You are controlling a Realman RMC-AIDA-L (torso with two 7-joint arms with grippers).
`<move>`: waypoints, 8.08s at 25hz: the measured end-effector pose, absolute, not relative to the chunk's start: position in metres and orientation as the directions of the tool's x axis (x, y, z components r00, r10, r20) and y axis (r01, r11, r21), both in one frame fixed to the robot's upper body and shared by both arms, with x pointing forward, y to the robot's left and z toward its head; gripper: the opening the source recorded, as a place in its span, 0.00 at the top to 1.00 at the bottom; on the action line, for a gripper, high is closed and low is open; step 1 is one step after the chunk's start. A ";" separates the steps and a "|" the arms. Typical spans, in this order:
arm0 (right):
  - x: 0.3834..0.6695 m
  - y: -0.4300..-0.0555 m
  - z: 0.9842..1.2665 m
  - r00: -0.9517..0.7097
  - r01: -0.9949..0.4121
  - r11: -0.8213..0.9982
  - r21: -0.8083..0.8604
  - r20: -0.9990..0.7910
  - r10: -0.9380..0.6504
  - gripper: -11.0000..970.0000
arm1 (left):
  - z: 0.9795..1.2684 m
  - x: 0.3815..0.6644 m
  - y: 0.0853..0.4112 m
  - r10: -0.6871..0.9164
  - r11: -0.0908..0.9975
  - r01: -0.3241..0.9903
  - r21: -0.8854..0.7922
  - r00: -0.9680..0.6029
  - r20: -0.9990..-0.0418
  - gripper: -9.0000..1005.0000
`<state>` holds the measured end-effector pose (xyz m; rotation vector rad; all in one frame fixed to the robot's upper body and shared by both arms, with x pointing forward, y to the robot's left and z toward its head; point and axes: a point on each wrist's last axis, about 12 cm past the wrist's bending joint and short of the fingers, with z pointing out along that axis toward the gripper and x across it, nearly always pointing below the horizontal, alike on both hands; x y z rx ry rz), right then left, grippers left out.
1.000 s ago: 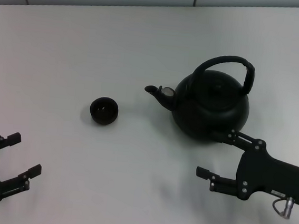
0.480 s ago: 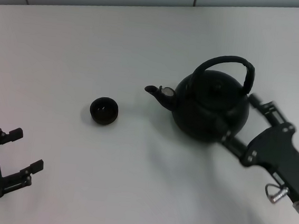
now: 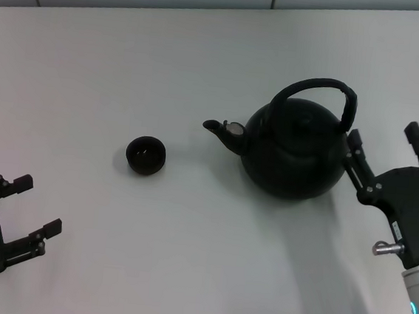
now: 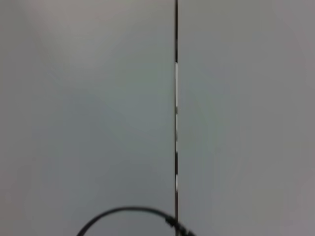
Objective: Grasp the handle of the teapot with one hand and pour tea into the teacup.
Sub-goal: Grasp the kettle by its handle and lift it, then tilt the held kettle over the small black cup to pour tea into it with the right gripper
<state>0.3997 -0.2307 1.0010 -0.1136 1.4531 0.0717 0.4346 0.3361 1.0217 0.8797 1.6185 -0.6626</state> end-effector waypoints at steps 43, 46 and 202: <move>0.457 -0.234 0.998 0.046 -0.220 0.975 -0.039 -0.999 -0.030 0.25 | 1.025 0.439 0.331 0.145 0.599 0.800 0.034 -0.067 -0.987 0.19; 0.456 -0.234 0.998 0.043 -0.231 0.972 -0.034 -0.999 -0.024 0.35 | 1.025 0.438 0.330 0.143 0.599 0.800 0.032 -0.068 -0.987 0.19; 0.627 -0.199 1.104 0.554 -0.604 0.296 -0.740 -0.657 -0.511 0.90 | 1.023 0.438 0.312 0.067 0.610 0.792 -0.005 -0.057 -0.996 0.19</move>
